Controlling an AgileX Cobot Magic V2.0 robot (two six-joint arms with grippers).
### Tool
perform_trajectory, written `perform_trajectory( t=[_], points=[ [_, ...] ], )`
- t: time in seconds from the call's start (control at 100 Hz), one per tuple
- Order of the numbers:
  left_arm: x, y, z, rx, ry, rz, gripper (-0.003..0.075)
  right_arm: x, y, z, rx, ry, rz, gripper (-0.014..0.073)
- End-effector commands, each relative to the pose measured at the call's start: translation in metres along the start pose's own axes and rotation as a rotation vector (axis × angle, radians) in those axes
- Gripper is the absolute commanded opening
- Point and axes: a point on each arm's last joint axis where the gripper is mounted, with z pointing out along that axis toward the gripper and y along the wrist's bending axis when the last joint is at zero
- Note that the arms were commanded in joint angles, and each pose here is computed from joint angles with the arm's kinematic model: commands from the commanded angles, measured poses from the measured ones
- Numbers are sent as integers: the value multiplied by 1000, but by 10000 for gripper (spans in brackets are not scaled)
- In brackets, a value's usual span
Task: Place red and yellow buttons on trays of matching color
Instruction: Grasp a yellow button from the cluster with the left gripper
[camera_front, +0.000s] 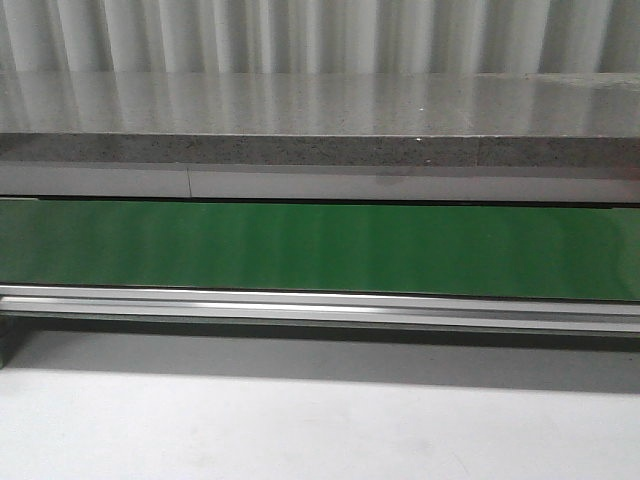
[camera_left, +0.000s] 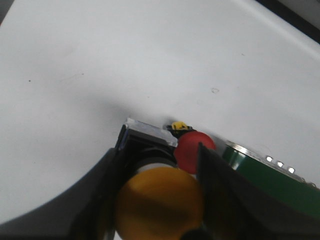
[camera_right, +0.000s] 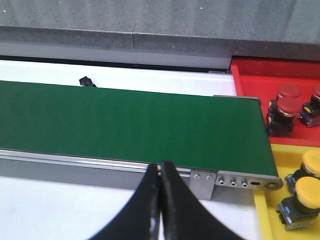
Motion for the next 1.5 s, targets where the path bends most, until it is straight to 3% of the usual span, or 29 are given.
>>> perform_trajectory(
  t=[0.0,0.35,0.64,0.89,1.25,1.49],
  points=[
    [8,-24,-54,35,-126,82,101,-12,0,-2,0,-80,-10,-65],
    [75,-72,-82,98,-169,253,101,-12,0,-2,0,-80,-10,-65],
    [111,-81,-46,111,-32,288,101,-12,0,-2,0,-80,-10,-65],
    [117,-78,-31,103,-3,280,117,-12,0,-2,0,-80,-10,-65],
    [115,-78,-19,99,21,276,497,-12,0,-2,0,-80,-10,-65],
    [100,-82,-30,107,-82,277,524,-12,0,-2,0,-80,-10,-65]
  ],
)
